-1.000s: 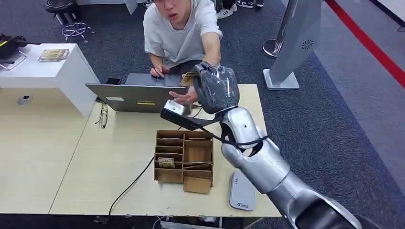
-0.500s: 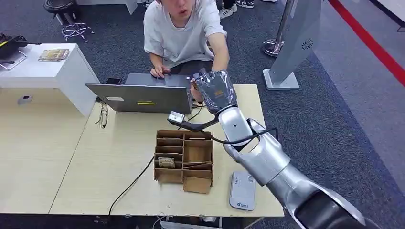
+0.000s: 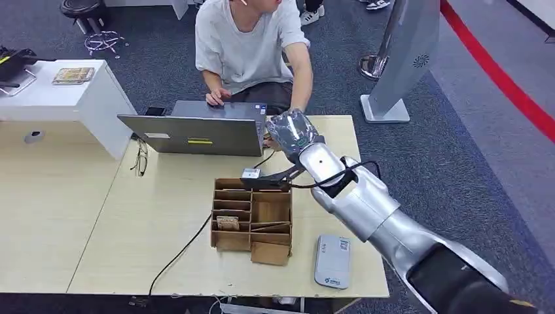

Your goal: Pass the card to the sensor for recognition and then transmit it.

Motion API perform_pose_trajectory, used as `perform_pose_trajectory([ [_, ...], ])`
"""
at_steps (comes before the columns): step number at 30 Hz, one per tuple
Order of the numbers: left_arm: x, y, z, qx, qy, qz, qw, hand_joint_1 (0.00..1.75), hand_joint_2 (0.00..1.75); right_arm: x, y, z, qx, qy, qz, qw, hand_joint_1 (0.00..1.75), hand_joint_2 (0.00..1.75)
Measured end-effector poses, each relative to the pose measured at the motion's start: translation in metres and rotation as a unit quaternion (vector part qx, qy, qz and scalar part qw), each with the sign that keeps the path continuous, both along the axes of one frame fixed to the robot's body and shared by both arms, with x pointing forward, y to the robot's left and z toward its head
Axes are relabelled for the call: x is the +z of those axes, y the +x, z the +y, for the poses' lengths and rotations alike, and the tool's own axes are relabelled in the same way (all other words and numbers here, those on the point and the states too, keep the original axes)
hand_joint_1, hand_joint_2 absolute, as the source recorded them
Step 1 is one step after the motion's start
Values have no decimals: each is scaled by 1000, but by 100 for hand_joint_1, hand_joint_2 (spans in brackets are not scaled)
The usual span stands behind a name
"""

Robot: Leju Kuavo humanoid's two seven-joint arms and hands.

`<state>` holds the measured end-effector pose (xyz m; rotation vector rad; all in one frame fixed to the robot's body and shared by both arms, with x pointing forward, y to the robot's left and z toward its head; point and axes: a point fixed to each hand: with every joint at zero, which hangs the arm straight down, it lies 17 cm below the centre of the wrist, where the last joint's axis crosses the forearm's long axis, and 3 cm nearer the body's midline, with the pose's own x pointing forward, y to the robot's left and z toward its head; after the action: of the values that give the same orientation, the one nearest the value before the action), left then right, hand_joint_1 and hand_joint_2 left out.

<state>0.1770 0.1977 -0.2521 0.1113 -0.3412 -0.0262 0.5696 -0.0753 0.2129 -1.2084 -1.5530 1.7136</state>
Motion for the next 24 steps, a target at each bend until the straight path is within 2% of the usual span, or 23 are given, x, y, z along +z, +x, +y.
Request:
perform_pose_trajectory([
  [3,0,0,1,1,1,-1,1000,0,0,-7,2,0,3,-8,18,1000,175,175],
  [4,0,1,1,1,1,-1,1000,0,0,-10,2,1,4,-9,27,1000,101,175],
  [5,0,1,1,2,1,-1,1000,0,0,-13,2,0,3,-10,33,999,2,175],
  [9,0,1,1,3,1,-1,1000,0,0,-28,1,0,3,-20,59,998,0,175],
  [10,0,1,1,3,1,-1,1000,0,0,-31,1,0,3,-22,63,998,0,0],
  [24,0,0,3,11,3,0,1000,0,0,-53,2,-8,-7,-49,86,995,0,0],
])
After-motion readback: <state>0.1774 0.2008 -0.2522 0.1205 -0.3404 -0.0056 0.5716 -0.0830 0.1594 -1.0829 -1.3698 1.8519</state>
